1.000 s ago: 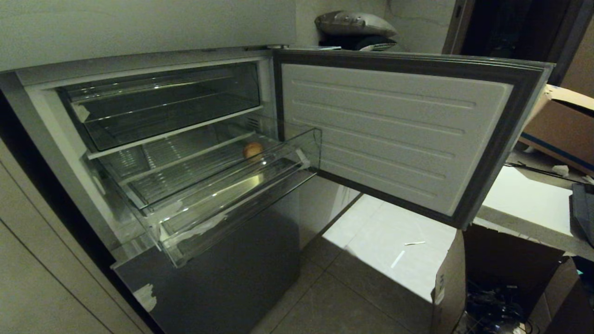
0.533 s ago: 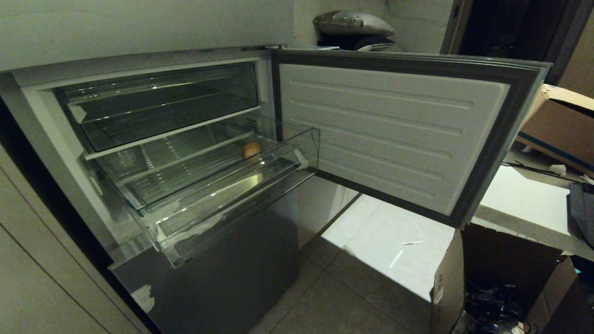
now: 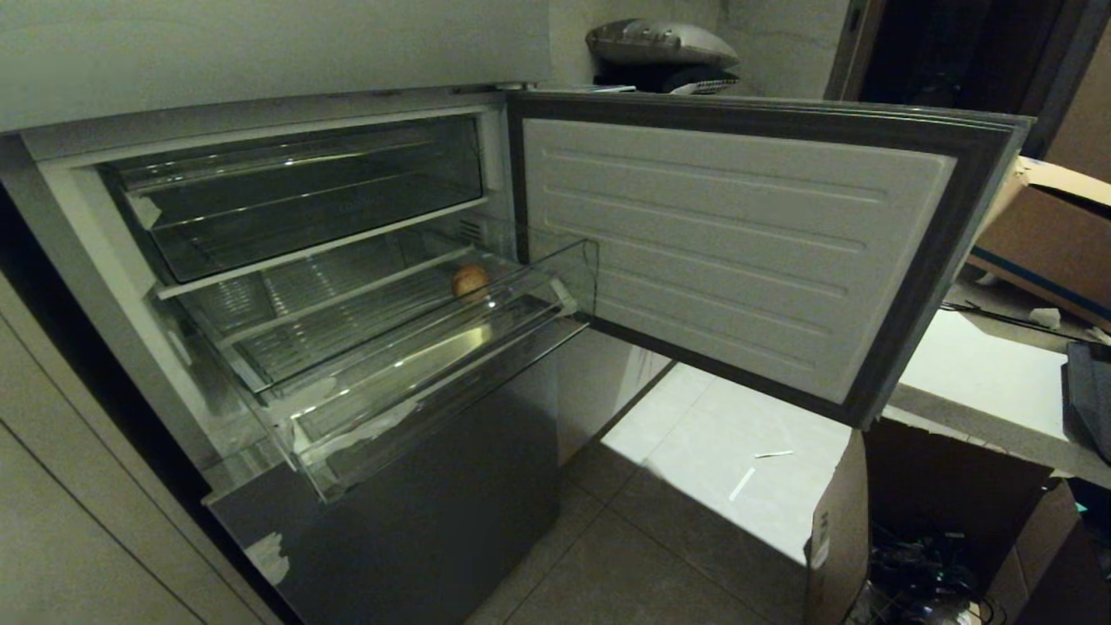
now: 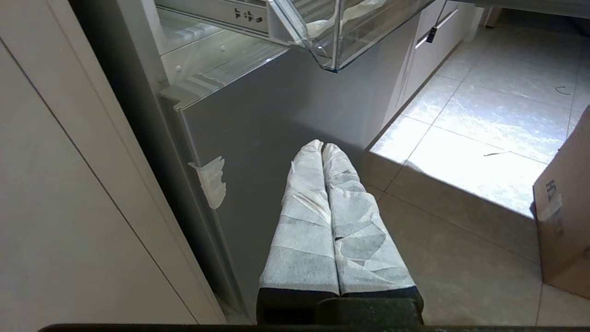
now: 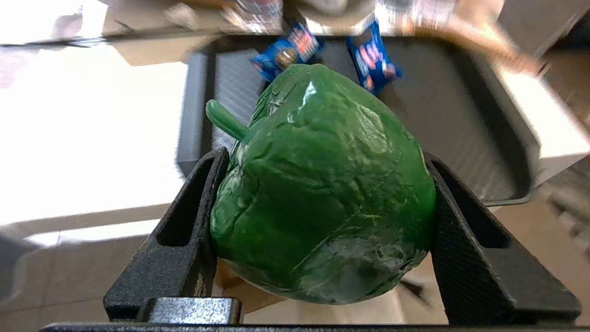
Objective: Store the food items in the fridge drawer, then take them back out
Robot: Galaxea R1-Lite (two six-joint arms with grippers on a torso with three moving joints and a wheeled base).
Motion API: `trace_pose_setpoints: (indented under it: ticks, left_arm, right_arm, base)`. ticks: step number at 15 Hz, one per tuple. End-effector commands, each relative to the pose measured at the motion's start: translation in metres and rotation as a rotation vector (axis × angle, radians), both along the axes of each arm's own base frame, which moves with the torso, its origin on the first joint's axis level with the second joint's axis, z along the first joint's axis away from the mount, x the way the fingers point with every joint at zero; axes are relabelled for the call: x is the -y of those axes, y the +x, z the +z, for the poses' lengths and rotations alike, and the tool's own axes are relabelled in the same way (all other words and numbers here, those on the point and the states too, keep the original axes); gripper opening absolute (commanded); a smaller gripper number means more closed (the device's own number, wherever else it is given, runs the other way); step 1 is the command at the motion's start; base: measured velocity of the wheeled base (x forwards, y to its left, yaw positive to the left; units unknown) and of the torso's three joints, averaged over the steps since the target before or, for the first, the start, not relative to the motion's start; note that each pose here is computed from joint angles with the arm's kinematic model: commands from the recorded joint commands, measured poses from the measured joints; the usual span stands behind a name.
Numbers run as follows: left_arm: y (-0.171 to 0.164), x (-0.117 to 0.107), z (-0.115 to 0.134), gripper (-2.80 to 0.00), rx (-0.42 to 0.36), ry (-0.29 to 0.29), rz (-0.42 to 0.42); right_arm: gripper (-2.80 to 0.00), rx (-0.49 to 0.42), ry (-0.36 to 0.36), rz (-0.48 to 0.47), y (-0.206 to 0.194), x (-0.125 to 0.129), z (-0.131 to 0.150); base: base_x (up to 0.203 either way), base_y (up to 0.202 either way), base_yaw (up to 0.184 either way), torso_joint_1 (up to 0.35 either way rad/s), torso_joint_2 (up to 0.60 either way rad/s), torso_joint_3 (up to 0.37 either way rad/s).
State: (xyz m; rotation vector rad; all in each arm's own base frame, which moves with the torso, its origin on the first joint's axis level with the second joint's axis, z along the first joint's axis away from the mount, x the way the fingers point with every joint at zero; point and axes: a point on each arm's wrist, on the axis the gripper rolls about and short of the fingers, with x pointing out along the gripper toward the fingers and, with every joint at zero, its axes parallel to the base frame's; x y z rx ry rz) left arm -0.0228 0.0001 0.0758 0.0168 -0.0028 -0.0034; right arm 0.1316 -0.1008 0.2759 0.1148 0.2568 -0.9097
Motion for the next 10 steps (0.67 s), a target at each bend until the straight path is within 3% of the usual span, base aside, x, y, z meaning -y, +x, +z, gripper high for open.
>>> trace_pose_setpoints:
  ticks: [1, 3, 7, 10]
  left_arm:
    - [0.0, 0.0, 0.0, -2.8, -0.001, 0.0, 0.0]
    - [0.0, 0.0, 0.0, -2.8, -0.001, 0.0, 0.0]
    - [0.0, 0.0, 0.0, -2.8, -0.001, 0.0, 0.0]
    - [0.0, 0.0, 0.0, -2.8, -0.001, 0.0, 0.0]
  right_arm:
    - [-2.8, 0.004, 0.092, 0.055, 0.012, 0.046, -0.022]
    - [-2.8, 0.031, 0.098, 0.098, 0.019, 0.076, -0.04]
    - [-2.8, 0.042, 0.091, 0.06, 0.028, 0.132, -0.075]
    - [-2.8, 0.057, 0.099, 0.089, 0.03, 0.148, -0.084]
  base:
    - [0.0, 0.0, 0.0, 0.0, 0.0, 0.0]
    - [0.0, 0.0, 0.0, 0.0, 0.0, 0.0]
    - [0.0, 0.0, 0.0, 0.0, 0.0, 0.0]
    - [0.0, 0.0, 0.0, 0.0, 0.0, 0.0]
